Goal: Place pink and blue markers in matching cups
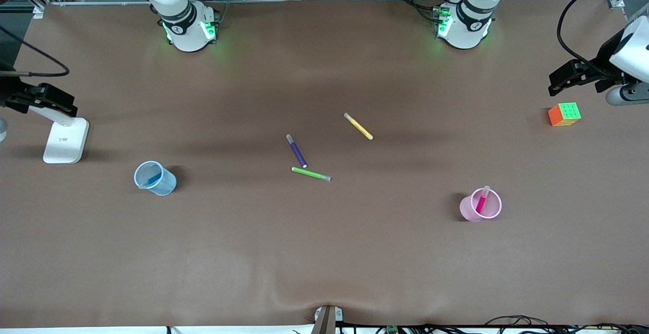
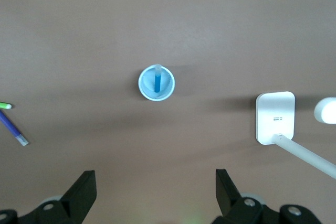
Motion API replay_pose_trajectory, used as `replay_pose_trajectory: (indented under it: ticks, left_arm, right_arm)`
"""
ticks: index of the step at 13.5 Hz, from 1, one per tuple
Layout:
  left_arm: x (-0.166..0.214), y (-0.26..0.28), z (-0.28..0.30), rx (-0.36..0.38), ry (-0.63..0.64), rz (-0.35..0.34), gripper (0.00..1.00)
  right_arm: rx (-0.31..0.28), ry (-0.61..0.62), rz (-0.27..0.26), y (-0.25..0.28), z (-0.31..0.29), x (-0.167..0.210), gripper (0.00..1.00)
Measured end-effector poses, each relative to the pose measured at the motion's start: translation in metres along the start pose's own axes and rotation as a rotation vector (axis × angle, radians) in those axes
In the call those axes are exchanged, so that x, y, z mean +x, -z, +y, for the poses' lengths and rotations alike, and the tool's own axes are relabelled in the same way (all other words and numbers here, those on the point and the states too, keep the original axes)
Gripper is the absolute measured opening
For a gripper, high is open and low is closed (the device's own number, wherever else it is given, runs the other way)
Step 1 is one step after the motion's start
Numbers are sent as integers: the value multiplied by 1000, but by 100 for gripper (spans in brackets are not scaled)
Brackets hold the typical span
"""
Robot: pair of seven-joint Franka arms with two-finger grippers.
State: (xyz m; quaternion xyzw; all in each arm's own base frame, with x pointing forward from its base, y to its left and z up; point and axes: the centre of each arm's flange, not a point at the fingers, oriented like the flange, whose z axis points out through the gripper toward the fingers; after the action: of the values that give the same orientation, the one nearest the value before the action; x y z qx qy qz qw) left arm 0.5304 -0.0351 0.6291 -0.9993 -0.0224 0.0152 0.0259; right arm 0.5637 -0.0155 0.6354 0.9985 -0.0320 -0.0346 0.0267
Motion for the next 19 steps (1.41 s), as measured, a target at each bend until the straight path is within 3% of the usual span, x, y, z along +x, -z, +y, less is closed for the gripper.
replay_pose_trajectory:
  ticks: [4,12,19]
  left_arm:
    - [-1,1,4,0,-8,3,100]
    - [-3,15,20,-1,-36,32,100]
    - [-3,15,24,-44,-27,26,100]
  right_arm:
    - [43,-13,-11,-9,49,-19,100]
    - [110,6,5,-5,33,-25,100]
    - [111,10,10,-5,30,-24,100]
